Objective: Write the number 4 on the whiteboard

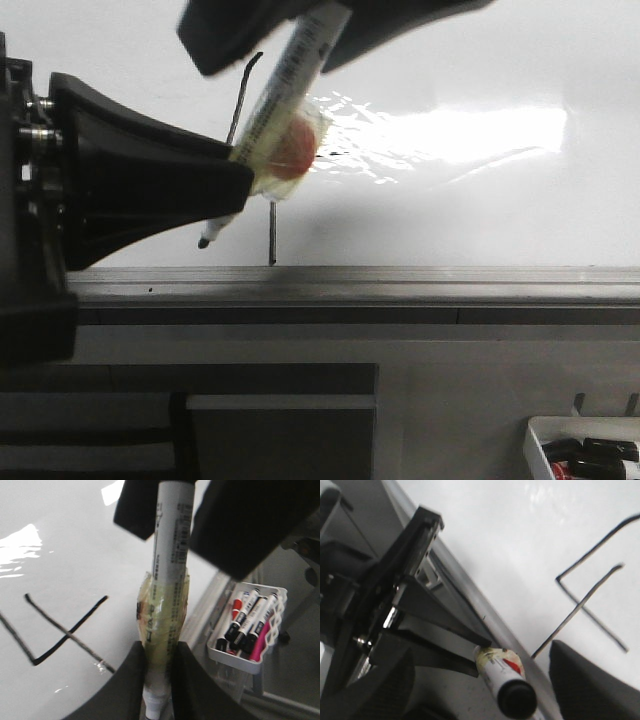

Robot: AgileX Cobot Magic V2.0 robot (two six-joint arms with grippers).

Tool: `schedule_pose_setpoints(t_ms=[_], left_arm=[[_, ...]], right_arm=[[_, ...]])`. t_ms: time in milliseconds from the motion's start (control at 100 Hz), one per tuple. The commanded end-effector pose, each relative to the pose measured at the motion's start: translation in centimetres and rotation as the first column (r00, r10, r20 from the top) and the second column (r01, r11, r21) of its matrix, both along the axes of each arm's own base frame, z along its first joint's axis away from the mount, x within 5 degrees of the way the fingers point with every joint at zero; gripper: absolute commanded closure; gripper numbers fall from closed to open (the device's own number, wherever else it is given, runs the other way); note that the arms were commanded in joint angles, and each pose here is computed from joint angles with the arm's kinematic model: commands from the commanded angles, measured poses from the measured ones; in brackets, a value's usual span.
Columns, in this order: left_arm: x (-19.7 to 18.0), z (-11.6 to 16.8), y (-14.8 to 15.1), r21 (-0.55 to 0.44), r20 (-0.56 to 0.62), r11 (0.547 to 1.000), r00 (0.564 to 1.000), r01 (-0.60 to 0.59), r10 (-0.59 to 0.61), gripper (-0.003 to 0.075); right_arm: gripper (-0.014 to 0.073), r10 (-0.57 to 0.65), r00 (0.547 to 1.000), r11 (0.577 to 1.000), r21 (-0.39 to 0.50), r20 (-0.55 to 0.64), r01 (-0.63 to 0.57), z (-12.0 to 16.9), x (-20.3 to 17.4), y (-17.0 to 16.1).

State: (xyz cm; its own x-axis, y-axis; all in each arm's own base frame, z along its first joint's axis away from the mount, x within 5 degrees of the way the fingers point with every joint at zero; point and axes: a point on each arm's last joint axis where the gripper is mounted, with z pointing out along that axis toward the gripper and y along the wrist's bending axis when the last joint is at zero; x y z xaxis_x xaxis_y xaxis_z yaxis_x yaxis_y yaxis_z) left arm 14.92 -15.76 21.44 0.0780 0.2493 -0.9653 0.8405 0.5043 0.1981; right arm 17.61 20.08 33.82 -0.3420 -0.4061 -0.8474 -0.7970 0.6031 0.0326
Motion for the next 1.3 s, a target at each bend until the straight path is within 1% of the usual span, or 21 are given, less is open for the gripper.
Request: schedule_pose_setpoints(t_ms=[0, 60, 80, 160, 200, 250, 280, 330, 390, 480, 570, 790, 1000, 1050, 1100, 1150, 1200, 1250, 1290], left_arm=[[1.1, 1.9, 0.3, -0.189, -0.043, 0.973, 0.991, -0.131, 0.125, 0.0741], [1.9, 1.9, 1.0, -0.251, -0.132, 0.932, 0.963, -0.261, 0.234, 0.0741], [2.1, 1.9, 1.1, -0.257, -0.155, 0.922, 0.954, -0.289, 0.256, 0.0741], [2.7, 1.7, 2.0, -0.305, -0.268, 0.851, 0.896, -0.427, 0.353, 0.0741], [2.9, 1.7, 2.3, -0.319, -0.306, 0.824, 0.874, -0.467, 0.377, 0.0741], [3.0, 1.6, 2.3, -0.332, -0.366, 0.803, 0.852, -0.495, 0.374, 0.0741], [3.1, 1.5, 2.3, -0.335, -0.417, 0.788, 0.831, -0.517, 0.368, 0.0741], [3.2, 1.3, 2.2, -0.313, -0.483, 0.779, 0.797, -0.544, 0.362, 0.0741], [3.3, 1.2, 1.9, -0.267, -0.535, 0.785, 0.764, -0.558, 0.361, 0.0741], [3.5, 1.3, 1.6, -0.222, -0.573, 0.791, 0.732, -0.57, 0.367, 0.0741], [3.8, 1.6, 1.5, -0.214, -0.611, 0.772, 0.699, -0.599, 0.372, 0.0741], [4.2, 2.3, 1.2, -0.235, -0.598, 0.774, 0.715, -0.588, 0.362, 0.0741], [4.2, 2.3, 1.2, -0.235, -0.598, 0.774, 0.715, -0.588, 0.362, 0.0731], [4.2, 2.3, 1.2, -0.235, -0.598, 0.774, 0.715, -0.588, 0.362, 0.0694], [4.1, 2.4, 1.2, -0.237, -0.597, 0.773, 0.716, -0.588, 0.362, 0.063], [4.2, 2.4, 1.3, -0.237, -0.597, 0.772, 0.715, -0.59, 0.363, 0.0547], [4.2, 2.4, 1.3, -0.237, -0.597, 0.771, 0.715, -0.591, 0.365, 0.0487], [4.3, 2.4, 1.4, -0.237, -0.597, 0.767, 0.712, -0.596, 0.369, 0.0453], [4.4, 2.4, 1.5, -0.237, -0.597, 0.764, 0.711, -0.6, 0.372, 0.0442]], right_arm=[[-0.0002, -0.074, 0.972, 0.983, 0.182, 0.223, 0.033, 5.2, 0.4, -1.1], [-0.0002, -0.121, 0.949, 0.968, 0.246, 0.292, 0.047, 7.0, 0.4, -1.9], [-0.0002, -0.138, 0.94, 0.962, 0.269, 0.313, 0.051, 7.6, 0.4, -2.2], [-0.0002, -0.193, 0.908, 0.942, 0.328, 0.372, 0.066, 9.4, 0.1, -3.5], [-0.0002, -0.212, 0.898, 0.936, 0.346, 0.386, 0.073, 10.1, -0.1, -4.2], [-0.0002, -0.226, 0.89, 0.932, 0.355, 0.395, 0.079, 10.6, -0.3, -4.8], [-0.0002, -0.232, 0.887, 0.93, 0.358, 0.399, 0.082, 10.8, -0.5, -5.0], [-0.0002, -0.232, 0.886, 0.93, 0.359, 0.402, 0.081, 11.0, -0.8, -5.4], [-0.0002, -0.227, 0.889, 0.932, 0.353, 0.398, 0.08, 11.0, -1.0, -5.5], [-0.0002, -0.212, 0.9, 0.94, 0.331, 0.381, 0.082, 10.7, -1.0, -5.5], [-0.0002, -0.201, 0.908, 0.946, 0.313, 0.368, 0.083, 10.5, -1.1, -5.4], [-0.0002, -0.193, 0.913, 0.95, 0.3, 0.358, 0.083, 10.3, -1.1, -5.4], [-0.0002, -0.192, 0.914, 0.951, 0.299, 0.357, 0.083, 10.3, -1.1, -5.4], [-0.0002, -0.192, 0.914, 0.951, 0.299, 0.357, 0.083, 10.3, -1.1, -5.4], [-0.0002, -0.191, 0.915, 0.951, 0.298, 0.356, 0.083, 10.3, -1.1, -5.4], [-0.0002, -0.191, 0.915, 0.951, 0.296, 0.355, 0.083, 10.3, -1.1, -5.4], [-0.0002, -0.19, 0.916, 0.952, 0.295, 0.354, 0.083, 10.2, -1.1, -5.4], [-0.0002, -0.19, 0.916, 0.952, 0.295, 0.354, 0.083, 10.2, -1.1, -5.4], [-0.0002, -0.19, 0.916, 0.952, 0.295, 0.354, 0.083, 10.2, -1.1, -5.4]])
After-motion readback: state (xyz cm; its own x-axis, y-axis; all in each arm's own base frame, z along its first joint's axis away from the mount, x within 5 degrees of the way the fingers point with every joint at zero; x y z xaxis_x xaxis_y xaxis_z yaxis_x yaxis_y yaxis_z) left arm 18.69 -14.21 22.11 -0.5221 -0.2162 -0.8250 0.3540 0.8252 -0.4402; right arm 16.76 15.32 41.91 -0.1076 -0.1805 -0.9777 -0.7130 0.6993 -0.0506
